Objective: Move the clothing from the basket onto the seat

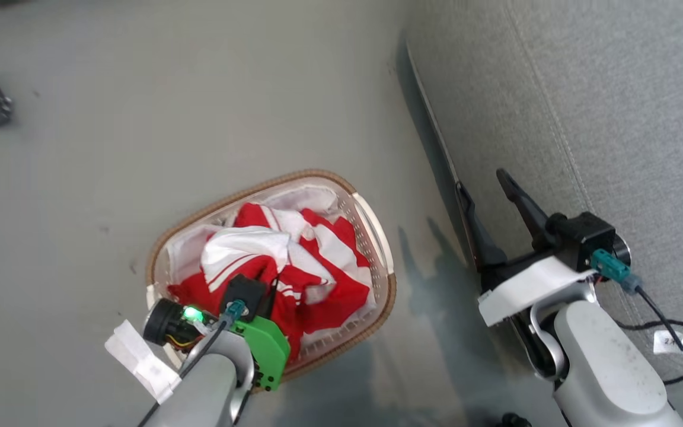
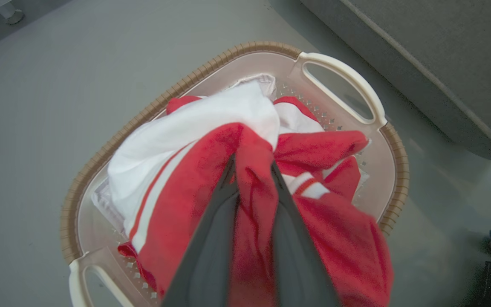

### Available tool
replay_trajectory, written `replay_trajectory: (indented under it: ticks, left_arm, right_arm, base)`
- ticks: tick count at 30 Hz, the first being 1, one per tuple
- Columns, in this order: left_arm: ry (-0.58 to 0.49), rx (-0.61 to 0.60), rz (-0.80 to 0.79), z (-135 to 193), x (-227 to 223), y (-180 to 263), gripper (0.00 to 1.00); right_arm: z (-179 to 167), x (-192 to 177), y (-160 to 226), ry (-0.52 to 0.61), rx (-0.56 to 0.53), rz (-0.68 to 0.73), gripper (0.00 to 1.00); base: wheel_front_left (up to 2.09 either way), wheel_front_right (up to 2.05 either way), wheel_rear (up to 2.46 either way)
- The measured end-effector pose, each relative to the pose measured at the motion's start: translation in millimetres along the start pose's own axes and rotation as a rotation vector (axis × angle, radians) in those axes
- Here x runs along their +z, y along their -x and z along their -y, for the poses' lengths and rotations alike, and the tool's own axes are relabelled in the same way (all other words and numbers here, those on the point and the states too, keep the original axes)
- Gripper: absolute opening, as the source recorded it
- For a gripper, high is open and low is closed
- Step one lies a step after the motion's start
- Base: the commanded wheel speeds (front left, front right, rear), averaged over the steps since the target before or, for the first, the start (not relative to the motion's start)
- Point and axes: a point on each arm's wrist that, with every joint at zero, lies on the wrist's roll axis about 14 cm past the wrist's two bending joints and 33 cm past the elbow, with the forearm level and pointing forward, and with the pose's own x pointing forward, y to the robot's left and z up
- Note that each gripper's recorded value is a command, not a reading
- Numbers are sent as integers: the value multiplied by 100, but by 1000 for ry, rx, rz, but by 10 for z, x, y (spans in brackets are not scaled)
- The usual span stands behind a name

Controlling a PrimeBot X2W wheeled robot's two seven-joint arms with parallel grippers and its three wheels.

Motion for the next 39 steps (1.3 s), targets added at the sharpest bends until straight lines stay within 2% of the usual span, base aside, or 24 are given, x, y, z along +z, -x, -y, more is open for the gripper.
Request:
replay_trajectory:
  ticks: [16, 23, 30, 36, 39]
  left_arm:
    - [35, 72, 523, 170, 1468, 933, 0]
    - [26, 64, 746, 279, 2084, 1407, 0]
    - [16, 36, 892, 447, 2475, 1758, 0]
    - [-5, 8, 922, 591, 2574, 1821, 0]
    - [-1, -7, 917, 628, 2566, 1803, 0]
  right_arm:
    - [-423, 315, 476, -11, 72, 77, 100]
    - [-578, 386, 646, -7, 106, 100, 100]
    - [-722, 469, 774, 2, 142, 128, 100]
    - [-1240, 340, 878, 14, 309, 88, 100]
    - [-1496, 388, 849, 33, 400, 95, 100]
  base:
    - [0, 0, 0]
    - [0, 0, 0]
    - [0, 0, 0]
    - [0, 0, 0]
    - [0, 0, 0]
